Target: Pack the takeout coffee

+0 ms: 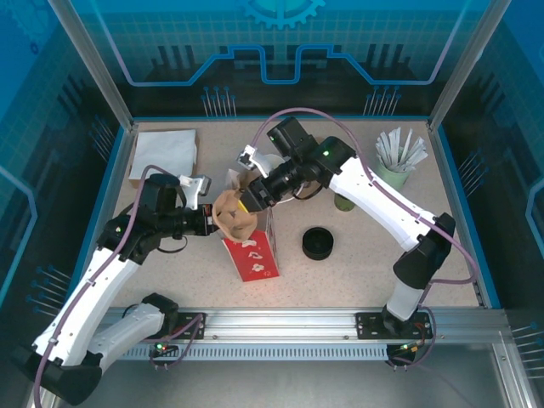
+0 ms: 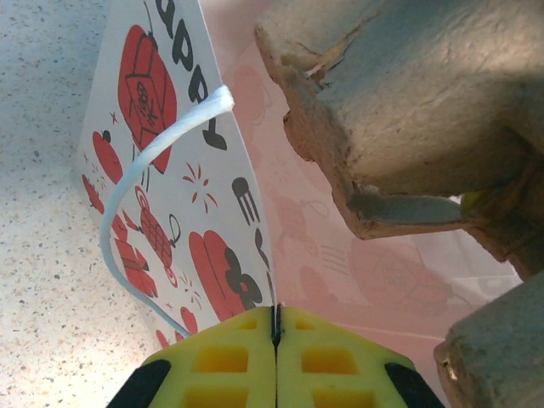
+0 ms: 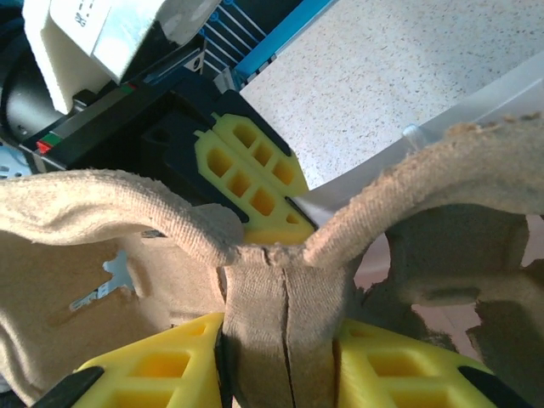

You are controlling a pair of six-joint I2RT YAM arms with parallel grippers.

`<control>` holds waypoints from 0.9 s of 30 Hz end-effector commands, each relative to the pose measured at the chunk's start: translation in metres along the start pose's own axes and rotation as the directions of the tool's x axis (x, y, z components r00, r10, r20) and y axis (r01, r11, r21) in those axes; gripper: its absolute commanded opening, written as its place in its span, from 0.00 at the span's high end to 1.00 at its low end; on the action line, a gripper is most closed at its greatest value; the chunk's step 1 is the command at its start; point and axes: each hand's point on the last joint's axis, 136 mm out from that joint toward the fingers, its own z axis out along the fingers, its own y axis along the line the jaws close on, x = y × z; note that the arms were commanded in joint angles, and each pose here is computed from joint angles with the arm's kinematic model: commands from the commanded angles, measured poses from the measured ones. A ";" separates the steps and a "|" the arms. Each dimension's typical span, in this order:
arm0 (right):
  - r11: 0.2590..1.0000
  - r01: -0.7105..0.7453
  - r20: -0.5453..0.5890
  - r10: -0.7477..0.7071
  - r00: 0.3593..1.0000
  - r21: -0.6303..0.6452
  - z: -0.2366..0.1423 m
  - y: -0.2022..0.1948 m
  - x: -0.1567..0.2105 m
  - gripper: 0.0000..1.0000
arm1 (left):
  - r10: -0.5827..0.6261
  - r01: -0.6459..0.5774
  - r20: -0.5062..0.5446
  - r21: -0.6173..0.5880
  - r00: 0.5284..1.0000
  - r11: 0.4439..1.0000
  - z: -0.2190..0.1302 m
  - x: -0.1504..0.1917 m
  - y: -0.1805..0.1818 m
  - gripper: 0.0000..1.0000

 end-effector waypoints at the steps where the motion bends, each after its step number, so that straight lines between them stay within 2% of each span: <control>1: 0.991 0.081 0.029 -0.078 0.997 -0.102 -0.014 0.030 -0.007 0.67 | 0.073 -0.073 0.000 0.022 0.997 0.997 0.004 -0.002 -0.003 0.97; 8: 0.994 0.082 0.077 -0.077 0.994 -0.066 -0.031 0.025 -0.009 0.68 | 0.067 -0.067 0.009 -0.028 0.998 0.997 0.004 -0.006 0.006 0.97; 13: 0.989 0.080 0.071 -0.072 0.995 -0.124 -0.023 0.036 -0.007 0.68 | 0.079 -0.078 0.015 -0.025 0.997 0.997 0.004 -0.011 0.004 0.97; 17: 0.993 0.075 0.076 -0.068 0.995 -0.091 -0.025 0.028 -0.004 0.68 | 0.091 -0.090 0.024 -0.035 0.996 0.995 0.002 -0.017 0.003 0.97; 22: 0.988 0.114 0.137 -0.098 0.986 -0.109 -0.038 0.035 -0.009 0.68 | 0.126 -0.125 0.022 -0.038 0.992 0.991 -0.001 -0.020 0.000 0.97; 27: 0.984 0.141 0.117 -0.128 0.985 -0.108 -0.037 0.037 -0.008 0.68 | 0.173 -0.173 0.003 -0.045 0.985 0.984 -0.003 -0.022 -0.002 0.97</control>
